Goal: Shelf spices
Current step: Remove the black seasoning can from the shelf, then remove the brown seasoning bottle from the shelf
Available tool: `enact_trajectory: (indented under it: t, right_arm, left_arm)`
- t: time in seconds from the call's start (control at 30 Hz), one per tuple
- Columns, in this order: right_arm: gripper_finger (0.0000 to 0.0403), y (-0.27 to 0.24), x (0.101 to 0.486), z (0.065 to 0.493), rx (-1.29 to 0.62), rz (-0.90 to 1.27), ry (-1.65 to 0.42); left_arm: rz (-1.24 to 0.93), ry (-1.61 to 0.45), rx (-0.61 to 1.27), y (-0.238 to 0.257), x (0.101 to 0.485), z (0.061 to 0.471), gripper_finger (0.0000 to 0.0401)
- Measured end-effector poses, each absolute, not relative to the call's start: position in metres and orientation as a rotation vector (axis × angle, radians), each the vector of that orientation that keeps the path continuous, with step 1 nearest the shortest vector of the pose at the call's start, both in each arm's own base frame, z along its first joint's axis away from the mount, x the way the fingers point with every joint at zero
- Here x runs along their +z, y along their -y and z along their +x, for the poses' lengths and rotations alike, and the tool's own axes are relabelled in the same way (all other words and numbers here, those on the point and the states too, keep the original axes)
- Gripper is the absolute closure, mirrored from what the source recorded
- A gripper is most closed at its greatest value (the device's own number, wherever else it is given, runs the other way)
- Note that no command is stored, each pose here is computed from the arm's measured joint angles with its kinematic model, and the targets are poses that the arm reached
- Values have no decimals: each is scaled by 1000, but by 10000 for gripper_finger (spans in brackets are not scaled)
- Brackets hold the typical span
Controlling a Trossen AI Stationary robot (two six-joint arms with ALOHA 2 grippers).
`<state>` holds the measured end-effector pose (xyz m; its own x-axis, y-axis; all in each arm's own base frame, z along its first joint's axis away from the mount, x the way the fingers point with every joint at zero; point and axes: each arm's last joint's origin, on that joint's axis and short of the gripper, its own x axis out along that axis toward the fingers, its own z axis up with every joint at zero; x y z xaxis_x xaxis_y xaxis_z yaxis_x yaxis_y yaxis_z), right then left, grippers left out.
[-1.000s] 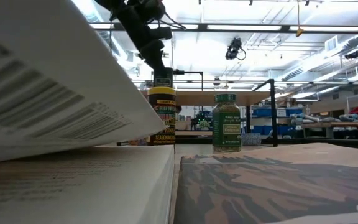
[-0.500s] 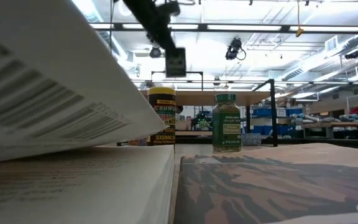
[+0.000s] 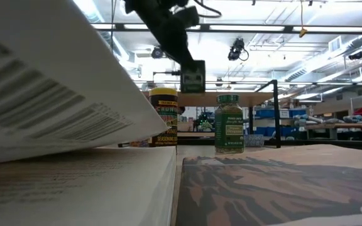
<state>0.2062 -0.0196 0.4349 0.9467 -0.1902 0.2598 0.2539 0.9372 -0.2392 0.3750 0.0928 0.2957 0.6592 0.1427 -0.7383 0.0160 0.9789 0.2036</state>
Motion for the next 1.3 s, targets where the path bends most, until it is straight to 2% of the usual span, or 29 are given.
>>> enact_trajectory:
  t: [0.37, 0.63, 0.97, 1.2, 1.3]
  right_arm:
    - [195, 18, 434, 207, -216, -233, 234]
    - [195, 18, 434, 207, -213, -237, 235]
    - [195, 18, 434, 207, -213, -237, 234]
    - [195, 18, 434, 207, -214, -233, 234]
    - [195, 18, 434, 206, -220, -241, 234]
  left_arm:
    - [213, -943, 65, -78, 236, 412, 280]
    - [162, -938, 79, -71, 214, 426, 280]
    - [136, -877, 135, -67, 218, 432, 210]
    - [133, -875, 148, -67, 219, 431, 204]
    - [143, -857, 165, -66, 232, 430, 203]
